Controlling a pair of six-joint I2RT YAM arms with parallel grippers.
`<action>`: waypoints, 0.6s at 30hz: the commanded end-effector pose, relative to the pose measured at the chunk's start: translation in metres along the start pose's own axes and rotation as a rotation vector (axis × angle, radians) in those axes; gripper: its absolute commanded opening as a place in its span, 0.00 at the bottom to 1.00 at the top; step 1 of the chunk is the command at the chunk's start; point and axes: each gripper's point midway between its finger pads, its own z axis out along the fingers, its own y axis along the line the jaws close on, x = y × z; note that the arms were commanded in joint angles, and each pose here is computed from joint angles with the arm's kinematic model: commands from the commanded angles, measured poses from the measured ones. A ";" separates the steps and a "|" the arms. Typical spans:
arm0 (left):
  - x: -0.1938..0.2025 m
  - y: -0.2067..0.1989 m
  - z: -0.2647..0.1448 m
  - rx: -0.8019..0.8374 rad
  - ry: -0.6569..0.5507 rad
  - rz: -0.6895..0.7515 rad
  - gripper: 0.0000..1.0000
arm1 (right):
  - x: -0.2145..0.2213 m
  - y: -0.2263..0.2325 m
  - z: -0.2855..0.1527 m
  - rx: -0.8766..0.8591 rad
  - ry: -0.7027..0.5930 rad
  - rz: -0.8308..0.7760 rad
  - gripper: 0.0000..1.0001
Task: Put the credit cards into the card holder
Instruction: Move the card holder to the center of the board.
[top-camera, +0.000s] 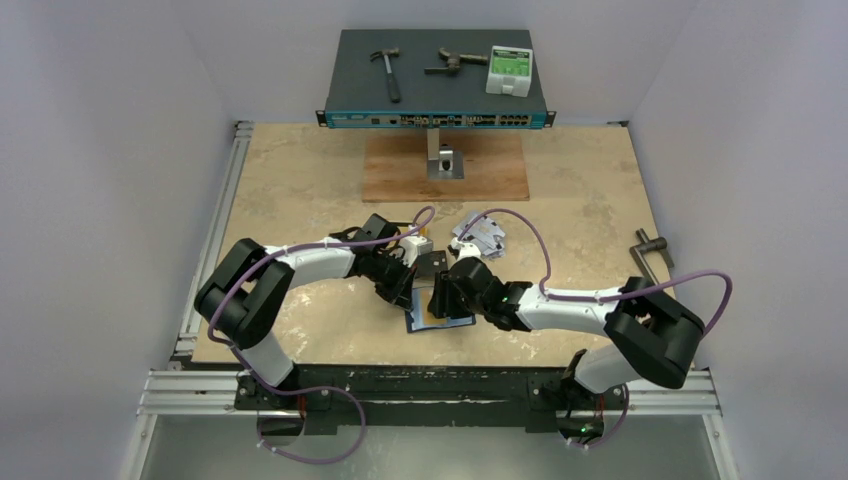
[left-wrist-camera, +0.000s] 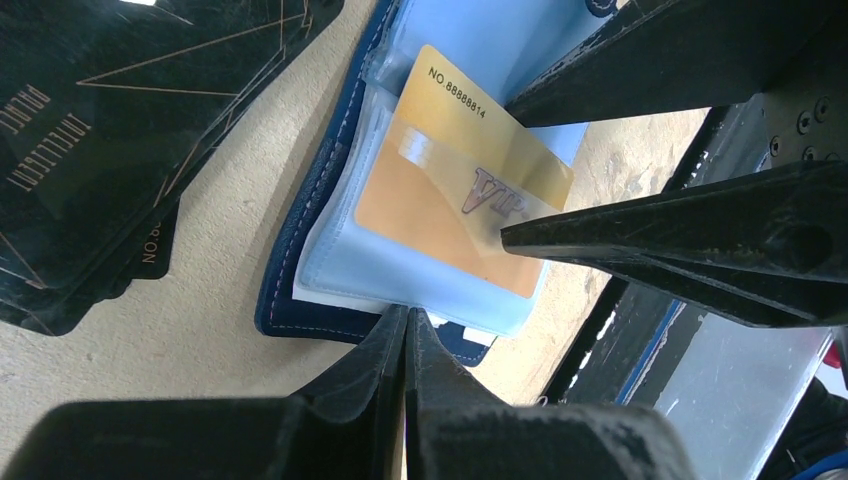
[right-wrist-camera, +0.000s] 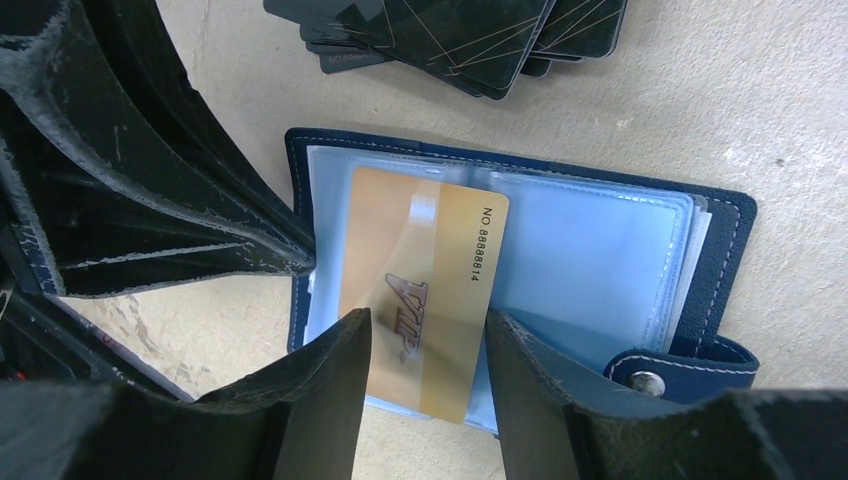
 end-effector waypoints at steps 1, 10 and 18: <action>-0.011 -0.003 -0.005 0.011 -0.045 0.025 0.00 | -0.009 0.003 -0.009 0.004 -0.032 -0.015 0.46; -0.029 -0.009 -0.021 0.039 -0.068 0.058 0.00 | 0.014 -0.033 -0.021 0.101 -0.006 0.000 0.48; -0.031 -0.017 -0.012 0.033 -0.052 0.280 0.00 | 0.011 -0.044 -0.030 0.147 -0.021 -0.018 0.49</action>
